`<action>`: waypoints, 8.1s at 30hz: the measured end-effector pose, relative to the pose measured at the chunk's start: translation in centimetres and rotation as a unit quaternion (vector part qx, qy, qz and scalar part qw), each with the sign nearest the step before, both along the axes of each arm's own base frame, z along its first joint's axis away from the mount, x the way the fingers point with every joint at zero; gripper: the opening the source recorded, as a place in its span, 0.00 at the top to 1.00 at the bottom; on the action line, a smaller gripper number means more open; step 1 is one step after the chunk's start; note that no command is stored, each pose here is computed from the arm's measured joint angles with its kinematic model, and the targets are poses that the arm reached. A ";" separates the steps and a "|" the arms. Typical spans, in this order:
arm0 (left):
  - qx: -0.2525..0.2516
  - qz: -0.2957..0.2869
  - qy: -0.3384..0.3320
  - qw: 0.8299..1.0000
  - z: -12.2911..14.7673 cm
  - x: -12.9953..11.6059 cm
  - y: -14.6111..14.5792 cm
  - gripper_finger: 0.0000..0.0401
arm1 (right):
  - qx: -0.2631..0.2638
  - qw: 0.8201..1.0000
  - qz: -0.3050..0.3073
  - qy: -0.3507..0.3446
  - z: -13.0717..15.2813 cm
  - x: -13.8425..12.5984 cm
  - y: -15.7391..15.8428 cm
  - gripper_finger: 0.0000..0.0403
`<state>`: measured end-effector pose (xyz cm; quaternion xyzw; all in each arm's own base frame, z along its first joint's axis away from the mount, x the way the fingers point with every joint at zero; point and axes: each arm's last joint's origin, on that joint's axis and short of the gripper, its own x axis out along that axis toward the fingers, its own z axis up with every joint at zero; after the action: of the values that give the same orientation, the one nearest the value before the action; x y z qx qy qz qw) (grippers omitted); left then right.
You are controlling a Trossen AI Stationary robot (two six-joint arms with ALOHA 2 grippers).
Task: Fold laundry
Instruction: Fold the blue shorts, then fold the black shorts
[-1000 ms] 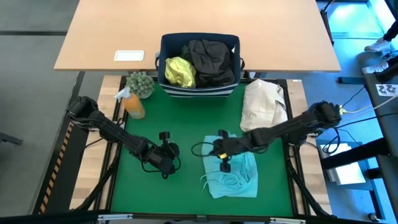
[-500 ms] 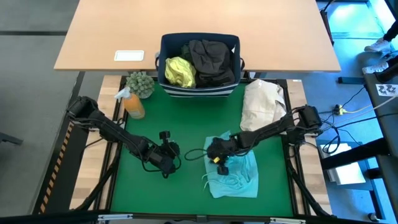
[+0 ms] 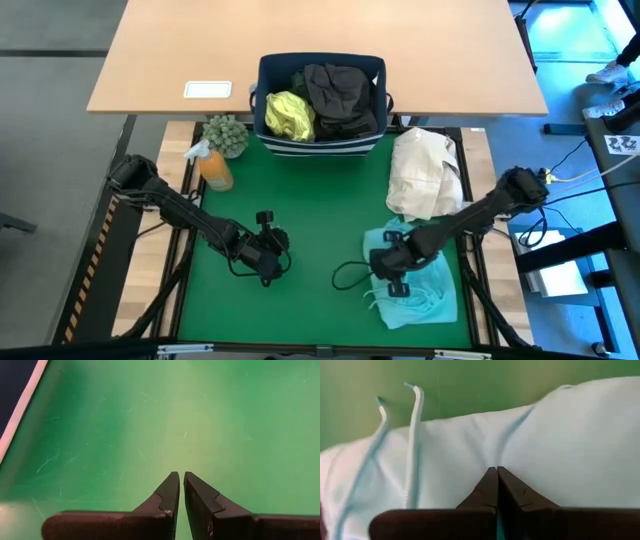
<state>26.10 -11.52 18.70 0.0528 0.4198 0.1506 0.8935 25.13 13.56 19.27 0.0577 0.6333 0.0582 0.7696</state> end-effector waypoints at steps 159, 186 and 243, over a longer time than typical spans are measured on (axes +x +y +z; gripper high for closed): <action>0.067 0.023 -0.031 0.997 17.0 2.6 24.7 0.67 | -0.386 0.897 -0.081 -0.201 12.8 8.5 -39.3 0.95; 0.059 0.044 0.023 0.997 16.3 1.9 24.6 0.67 | -0.364 0.780 0.021 -0.508 36.4 0.4 -19.6 0.99; 0.153 -0.054 -0.209 0.964 28.0 -4.9 11.9 0.67 | -0.165 0.776 0.267 -0.548 33.2 4.1 -2.8 0.98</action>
<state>21.23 0.43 46.70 0.1790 0.1916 0.1724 0.9495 29.18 10.76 52.47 -0.2829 0.0944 0.1780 0.9378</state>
